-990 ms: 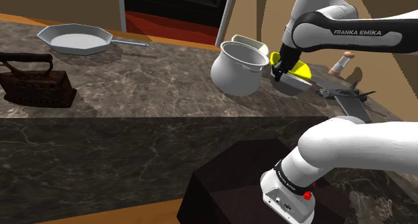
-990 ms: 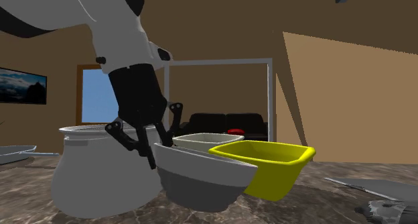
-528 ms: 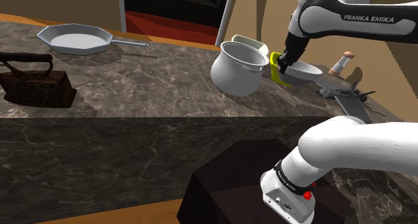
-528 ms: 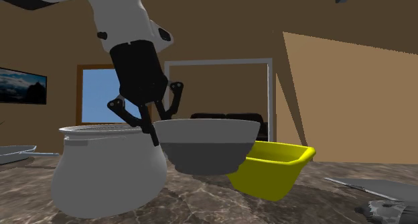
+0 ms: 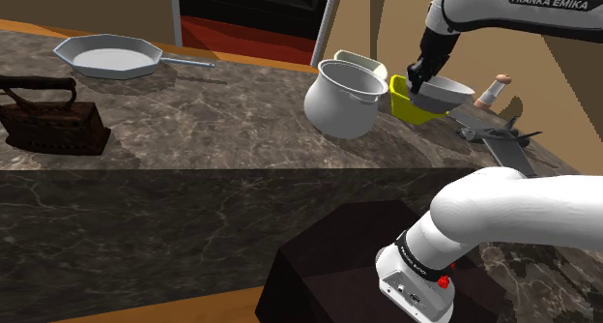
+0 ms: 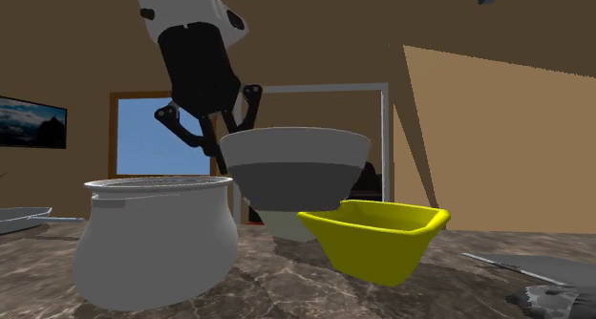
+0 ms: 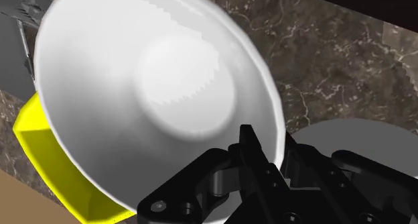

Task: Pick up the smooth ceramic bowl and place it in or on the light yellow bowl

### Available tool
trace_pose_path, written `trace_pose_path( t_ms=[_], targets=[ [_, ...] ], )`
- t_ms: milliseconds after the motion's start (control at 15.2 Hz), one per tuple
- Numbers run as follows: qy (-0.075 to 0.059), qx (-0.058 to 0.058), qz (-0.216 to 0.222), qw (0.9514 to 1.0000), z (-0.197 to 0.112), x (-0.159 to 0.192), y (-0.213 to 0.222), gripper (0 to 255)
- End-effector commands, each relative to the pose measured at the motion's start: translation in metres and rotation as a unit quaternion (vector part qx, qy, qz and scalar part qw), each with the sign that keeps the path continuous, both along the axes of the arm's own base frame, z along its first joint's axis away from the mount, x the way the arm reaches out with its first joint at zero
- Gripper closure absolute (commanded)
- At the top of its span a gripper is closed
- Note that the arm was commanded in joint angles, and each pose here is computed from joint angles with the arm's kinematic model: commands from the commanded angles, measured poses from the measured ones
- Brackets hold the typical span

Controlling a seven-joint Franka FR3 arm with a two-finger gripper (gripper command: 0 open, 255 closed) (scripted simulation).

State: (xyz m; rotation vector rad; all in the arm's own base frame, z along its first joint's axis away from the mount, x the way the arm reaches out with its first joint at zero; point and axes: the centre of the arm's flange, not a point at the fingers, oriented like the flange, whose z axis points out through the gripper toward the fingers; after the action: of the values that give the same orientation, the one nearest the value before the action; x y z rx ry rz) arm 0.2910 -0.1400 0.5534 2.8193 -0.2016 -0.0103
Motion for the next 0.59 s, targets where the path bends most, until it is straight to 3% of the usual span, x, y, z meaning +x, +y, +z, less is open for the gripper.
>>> trace_pose_path(
  t_ms=[0, 264, 528],
  targets=[
    [0.0, 0.0, 0.0, 1.0, 0.012, -0.002, 0.001, 255],
    [0.0, 0.0, 0.0, 1.0, 0.031, -0.002, 0.001, 255],
    [0.0, 0.0, 0.0, 1.0, 0.034, 0.047, -0.019, 255]
  ],
)
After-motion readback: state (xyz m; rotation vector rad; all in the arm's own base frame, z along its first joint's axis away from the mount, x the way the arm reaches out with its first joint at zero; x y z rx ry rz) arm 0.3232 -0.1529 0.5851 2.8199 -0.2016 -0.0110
